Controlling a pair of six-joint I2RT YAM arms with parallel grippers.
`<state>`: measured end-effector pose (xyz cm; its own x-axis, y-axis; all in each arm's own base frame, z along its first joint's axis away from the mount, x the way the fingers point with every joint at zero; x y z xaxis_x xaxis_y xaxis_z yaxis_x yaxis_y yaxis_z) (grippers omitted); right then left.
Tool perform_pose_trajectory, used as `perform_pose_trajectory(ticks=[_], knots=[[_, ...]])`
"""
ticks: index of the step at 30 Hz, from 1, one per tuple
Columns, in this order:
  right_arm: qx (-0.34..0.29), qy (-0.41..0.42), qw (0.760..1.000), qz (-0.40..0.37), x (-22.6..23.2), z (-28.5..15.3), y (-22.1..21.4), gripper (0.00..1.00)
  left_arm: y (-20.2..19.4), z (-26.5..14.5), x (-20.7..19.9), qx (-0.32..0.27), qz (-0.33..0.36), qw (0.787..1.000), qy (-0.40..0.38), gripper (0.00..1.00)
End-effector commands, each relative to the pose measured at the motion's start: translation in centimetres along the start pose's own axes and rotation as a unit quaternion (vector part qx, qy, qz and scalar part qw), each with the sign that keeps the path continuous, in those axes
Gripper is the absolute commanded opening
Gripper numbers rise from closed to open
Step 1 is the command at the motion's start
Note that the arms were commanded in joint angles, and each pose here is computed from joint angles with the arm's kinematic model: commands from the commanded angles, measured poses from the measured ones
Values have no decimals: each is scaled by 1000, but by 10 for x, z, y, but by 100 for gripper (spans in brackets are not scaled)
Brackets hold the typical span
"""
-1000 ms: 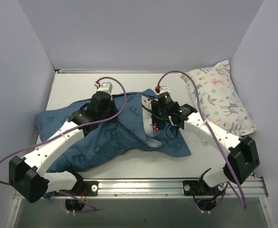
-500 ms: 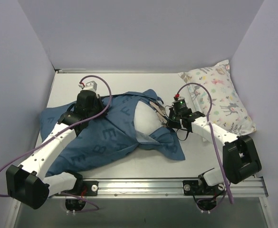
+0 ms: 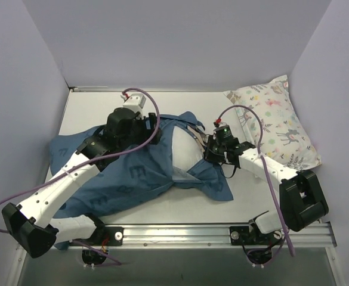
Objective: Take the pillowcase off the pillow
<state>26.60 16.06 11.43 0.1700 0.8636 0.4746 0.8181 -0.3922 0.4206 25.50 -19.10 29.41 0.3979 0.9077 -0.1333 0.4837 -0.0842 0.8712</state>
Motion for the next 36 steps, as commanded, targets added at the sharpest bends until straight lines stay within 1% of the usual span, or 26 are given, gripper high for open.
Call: perform_pose_trajectory(ticks=[1, 2, 3, 4, 6, 7, 11, 12, 15, 19, 23, 24, 28, 33, 36], knots=[[-15, 31, 999, 0, 20, -12, 8, 12, 50, -24, -41, -78, 44, 995, -47, 83], [-15, 32, 999, -1, 21, -13, 7, 13, 52, -25, -50, -80, 49, 994, -54, 84], [-15, 33, 999, -1, 22, -13, 7, 14, 52, -28, -71, -79, 58, 992, -81, 84], [-16, 33, 999, 2, 22, -13, 7, 14, 53, -22, -84, -77, 63, 991, -94, 85], [-18, 38, 999, 7, 24, -15, 7, 14, 50, -15, -103, -72, 63, 991, -96, 86], [-18, 42, 999, 9, 25, -16, 8, 14, 40, -3, -119, -56, 70, 990, -105, 87], [-12, 54, 998, 22, 28, -16, 7, 15, 28, 12, -150, -38, 50, 992, -111, 91], [-11, 57, 998, 25, 29, -17, 6, 15, 27, 16, -150, -43, 43, 994, -93, 91], [-11, 62, 997, 42, 26, -18, 4, 13, 13, 32, -149, -31, 13, 998, -60, 91], [-18, 78, 995, 65, 25, -19, 4, 6, -12, 57, -145, 2, 8, 1000, -15, 91], [-22, 80, 993, 86, 20, -21, 3, 0, -34, 70, -136, 44, 26, 998, 35, 95], [-19, 78, 992, 97, 16, -20, 1, 0, -43, 74, -133, 59, 36, 997, 46, 96], [-24, 91, 987, 133, 6, -19, 5, 0, -68, 83, -127, 88, 44, 993, 63, 98], [-11, 103, 986, 134, 7, -18, 5, 0, -93, 93, -113, 115, 70, 985, 104, 97], [-11, 104, 986, 129, 7, -18, 5, 0, -112, 104, -107, 141, 93, 977, 126, 97]])
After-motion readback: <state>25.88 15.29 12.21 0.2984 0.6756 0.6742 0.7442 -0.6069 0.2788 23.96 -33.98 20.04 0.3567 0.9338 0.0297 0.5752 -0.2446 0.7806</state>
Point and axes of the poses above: each gripper's point midway between its finger pads, its own z axis out along the fingers, its own x axis along the line the jaws close on, y = z × x, the point moved 6 cm from there along -z, back along the fingers, and after that the axes turned 15 degrees about z, right-handed, at the moved point
